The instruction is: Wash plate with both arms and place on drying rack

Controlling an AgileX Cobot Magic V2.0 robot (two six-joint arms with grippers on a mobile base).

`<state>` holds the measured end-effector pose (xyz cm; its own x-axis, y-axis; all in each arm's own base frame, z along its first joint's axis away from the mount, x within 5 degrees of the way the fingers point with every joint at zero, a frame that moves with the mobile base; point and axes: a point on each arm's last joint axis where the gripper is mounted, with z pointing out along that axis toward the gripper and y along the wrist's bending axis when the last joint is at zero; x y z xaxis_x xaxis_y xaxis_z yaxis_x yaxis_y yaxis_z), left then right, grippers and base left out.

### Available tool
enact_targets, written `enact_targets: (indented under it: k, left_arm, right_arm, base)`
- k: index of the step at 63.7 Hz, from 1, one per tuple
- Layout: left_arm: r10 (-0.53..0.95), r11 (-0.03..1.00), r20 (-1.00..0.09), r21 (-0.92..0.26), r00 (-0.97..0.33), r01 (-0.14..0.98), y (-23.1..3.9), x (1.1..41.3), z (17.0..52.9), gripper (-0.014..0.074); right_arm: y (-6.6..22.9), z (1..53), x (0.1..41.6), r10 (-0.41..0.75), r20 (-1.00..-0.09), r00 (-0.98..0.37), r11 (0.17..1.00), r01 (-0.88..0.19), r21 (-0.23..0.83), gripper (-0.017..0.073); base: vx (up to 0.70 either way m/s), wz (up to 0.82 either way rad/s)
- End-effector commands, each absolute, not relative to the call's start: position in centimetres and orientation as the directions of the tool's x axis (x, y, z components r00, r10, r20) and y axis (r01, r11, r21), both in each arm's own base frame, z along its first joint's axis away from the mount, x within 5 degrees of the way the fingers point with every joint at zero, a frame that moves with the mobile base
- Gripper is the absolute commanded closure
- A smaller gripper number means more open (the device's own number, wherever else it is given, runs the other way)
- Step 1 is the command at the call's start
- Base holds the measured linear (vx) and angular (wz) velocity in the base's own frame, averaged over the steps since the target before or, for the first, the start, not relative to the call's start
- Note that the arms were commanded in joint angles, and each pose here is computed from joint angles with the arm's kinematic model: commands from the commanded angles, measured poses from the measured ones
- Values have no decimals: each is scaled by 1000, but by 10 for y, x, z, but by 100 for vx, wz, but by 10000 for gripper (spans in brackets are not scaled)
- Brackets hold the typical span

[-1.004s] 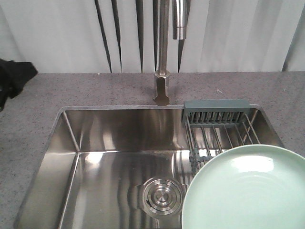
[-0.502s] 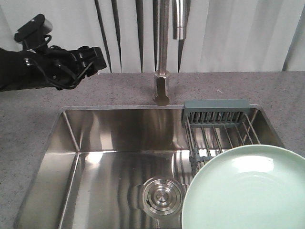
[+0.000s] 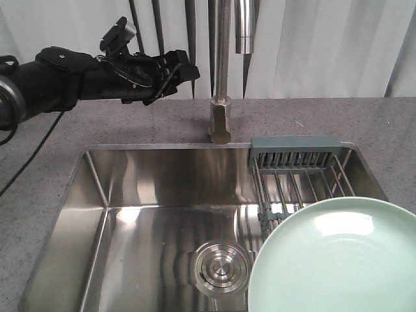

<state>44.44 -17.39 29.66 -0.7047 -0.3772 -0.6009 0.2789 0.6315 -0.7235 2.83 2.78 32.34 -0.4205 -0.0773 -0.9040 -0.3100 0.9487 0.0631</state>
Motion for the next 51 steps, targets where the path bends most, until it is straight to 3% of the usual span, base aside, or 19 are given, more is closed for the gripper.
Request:
enact_targets:
  k: [1,19,51]
  left_arm:
    - [-429,534,-596,-774,-679,341,-183,448,323,130]
    - [-429,358,-511,-854,-745,379,-200,466,299,132]
    - [-363,278,-495,-866,-789,415,-207,460,297,132]
  right_arm:
    - [28,336,32,-44,-933,-358,951,-300,71,561]
    - [28,336,32,-44,-933,-358,951,-300,71,561]
    - [28,336,32,-44,-933,-358,951,-300,71,561]
  base:
    - [0,0]
    - [0,0]
    - [0,0]
